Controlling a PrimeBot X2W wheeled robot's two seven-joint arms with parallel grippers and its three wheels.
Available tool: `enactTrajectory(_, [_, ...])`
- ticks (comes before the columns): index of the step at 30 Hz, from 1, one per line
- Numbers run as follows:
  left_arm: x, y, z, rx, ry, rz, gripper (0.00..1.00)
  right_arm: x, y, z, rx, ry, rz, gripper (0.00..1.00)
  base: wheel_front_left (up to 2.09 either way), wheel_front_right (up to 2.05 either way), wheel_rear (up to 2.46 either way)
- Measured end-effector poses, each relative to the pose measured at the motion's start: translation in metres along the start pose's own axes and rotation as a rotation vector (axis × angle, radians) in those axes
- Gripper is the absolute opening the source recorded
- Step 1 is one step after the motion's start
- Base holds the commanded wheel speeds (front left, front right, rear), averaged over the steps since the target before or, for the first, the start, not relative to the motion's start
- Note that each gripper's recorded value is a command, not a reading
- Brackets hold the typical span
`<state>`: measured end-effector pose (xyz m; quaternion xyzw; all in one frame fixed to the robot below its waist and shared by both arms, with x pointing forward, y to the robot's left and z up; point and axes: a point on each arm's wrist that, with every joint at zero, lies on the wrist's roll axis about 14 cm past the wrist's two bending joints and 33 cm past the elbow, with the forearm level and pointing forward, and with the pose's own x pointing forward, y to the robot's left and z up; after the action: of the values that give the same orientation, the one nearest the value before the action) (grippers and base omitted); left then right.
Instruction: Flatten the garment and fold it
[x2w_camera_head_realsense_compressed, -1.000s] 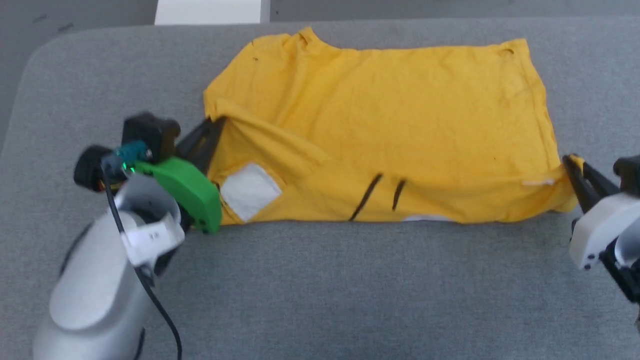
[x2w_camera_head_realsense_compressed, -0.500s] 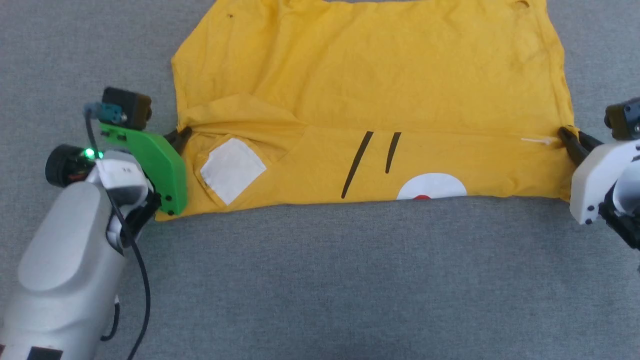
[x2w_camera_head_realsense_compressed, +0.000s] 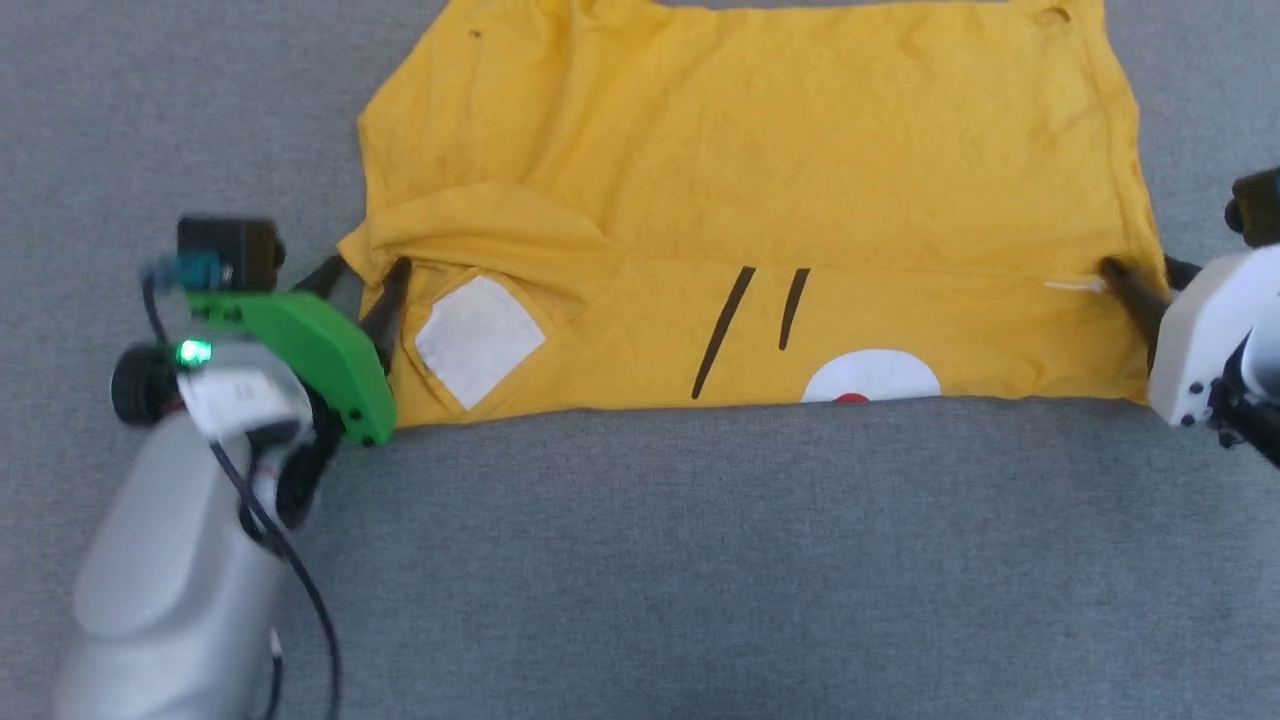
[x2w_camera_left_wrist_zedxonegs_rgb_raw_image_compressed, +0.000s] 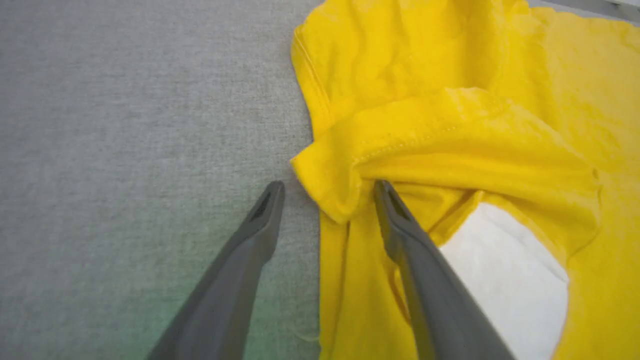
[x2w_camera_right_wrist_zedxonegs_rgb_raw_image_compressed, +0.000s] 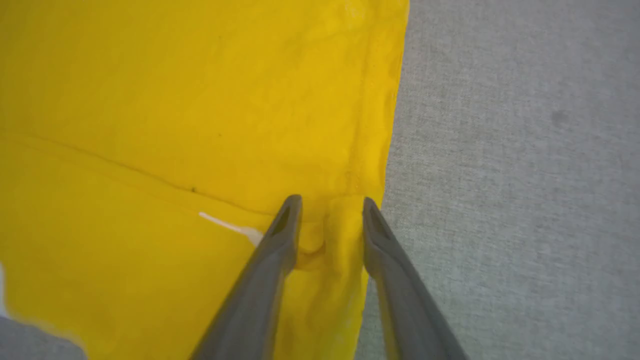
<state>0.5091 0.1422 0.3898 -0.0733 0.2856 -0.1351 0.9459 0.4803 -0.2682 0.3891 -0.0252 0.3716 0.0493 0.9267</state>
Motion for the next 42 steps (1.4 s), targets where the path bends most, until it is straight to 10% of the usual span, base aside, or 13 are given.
enactTrajectory(10, [-0.063, -0.008, 0.02, -0.071, -0.358, 0.152, 1.0, -0.056, 0.018, 0.034, 0.038, -0.405, -0.006, 1.0, 0.0, 0.0, 0.0])
enactTrajectory(29, [-0.063, 0.0, -0.064, -0.252, 0.079, 0.291, 1.0, -0.128, 0.025, 0.035, 0.163, -0.746, -0.123, 1.0, 0.0, 0.0, 0.0])
enactTrajectory(32, [-0.061, -0.002, -0.066, -0.25, 0.129, 0.27, 0.0, -0.129, 0.024, 0.033, 0.156, -0.743, -0.13, 1.0, 0.0, 0.0, 0.0])
enactTrajectory(42, [-0.06, -0.014, -0.065, -0.244, 0.137, 0.208, 0.0, -0.104, -0.001, 0.009, 0.221, -0.578, -0.211, 1.0, 0.0, 0.0, 0.0])
